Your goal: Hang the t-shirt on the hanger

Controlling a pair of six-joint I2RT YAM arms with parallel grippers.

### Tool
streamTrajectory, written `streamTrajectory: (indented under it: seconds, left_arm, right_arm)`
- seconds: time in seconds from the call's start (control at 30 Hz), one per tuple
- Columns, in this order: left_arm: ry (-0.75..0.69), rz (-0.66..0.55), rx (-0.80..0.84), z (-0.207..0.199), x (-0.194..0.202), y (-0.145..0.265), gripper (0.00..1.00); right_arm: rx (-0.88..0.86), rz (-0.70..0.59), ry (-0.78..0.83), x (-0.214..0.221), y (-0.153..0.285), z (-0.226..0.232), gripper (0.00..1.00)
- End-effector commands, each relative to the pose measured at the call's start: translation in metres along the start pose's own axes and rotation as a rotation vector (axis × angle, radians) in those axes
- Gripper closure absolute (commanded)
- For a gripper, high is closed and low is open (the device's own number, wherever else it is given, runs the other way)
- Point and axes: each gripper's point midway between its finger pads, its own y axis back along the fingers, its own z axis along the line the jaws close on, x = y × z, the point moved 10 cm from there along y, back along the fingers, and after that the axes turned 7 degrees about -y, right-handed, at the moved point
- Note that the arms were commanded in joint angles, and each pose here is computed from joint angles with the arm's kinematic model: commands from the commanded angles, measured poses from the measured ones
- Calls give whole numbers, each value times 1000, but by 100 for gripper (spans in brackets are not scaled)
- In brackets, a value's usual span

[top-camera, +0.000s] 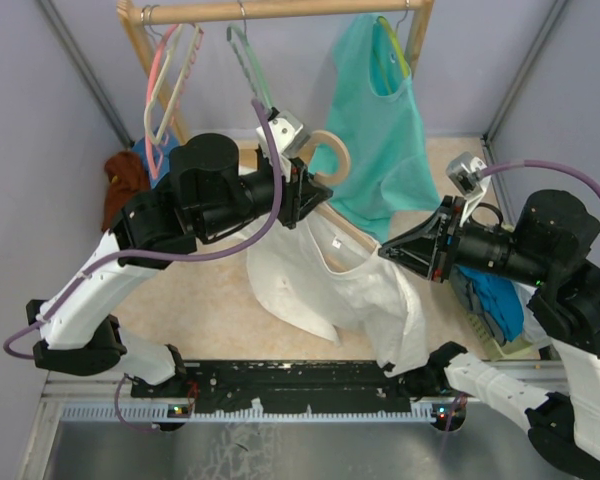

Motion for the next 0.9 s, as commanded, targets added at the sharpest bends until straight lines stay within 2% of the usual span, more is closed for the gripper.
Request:
streamTrajectory:
  seconds: [0.0, 0.03, 0.1, 0.17, 0.23, 0.4, 0.57, 0.63, 0.73, 0.87]
  left_arm:
    - [12, -77, 12, -1, -12, 1, 94]
    - [12, -77, 13, -1, -12, 1, 94]
    - [13, -79, 12, -1, -12, 2, 94]
    - [13, -76, 12, -1, -12, 2, 94]
    - [12, -76, 12, -1, -12, 2, 94]
    - [15, -80, 13, -1, -12, 3, 94]
    - [14, -82, 15, -1, -13, 4, 94]
    - [15, -84, 14, -1, -13, 4, 94]
    - [15, -84, 12, -1, -13, 5, 94]
    - [15, -88, 12, -1, -14, 6, 94]
  right_arm:
    - [-25, -59, 33, -9, 1, 5, 89]
    - [-25, -61, 33, -10, 1, 5, 88]
    - [-27, -64, 35, -10, 1, 5, 78]
    - [-28, -64, 34, -11, 0, 5, 76]
    - [-29, -65, 33, -11, -1, 5, 77]
    - [-30, -63, 31, -10, -2, 4, 88]
    - [-32, -60, 29, -10, -2, 4, 91]
    - [-33, -58, 27, -9, -2, 3, 90]
    - [-38, -53, 22, -7, -2, 3, 81]
    - [-35, -42, 18, -4, -2, 2, 82]
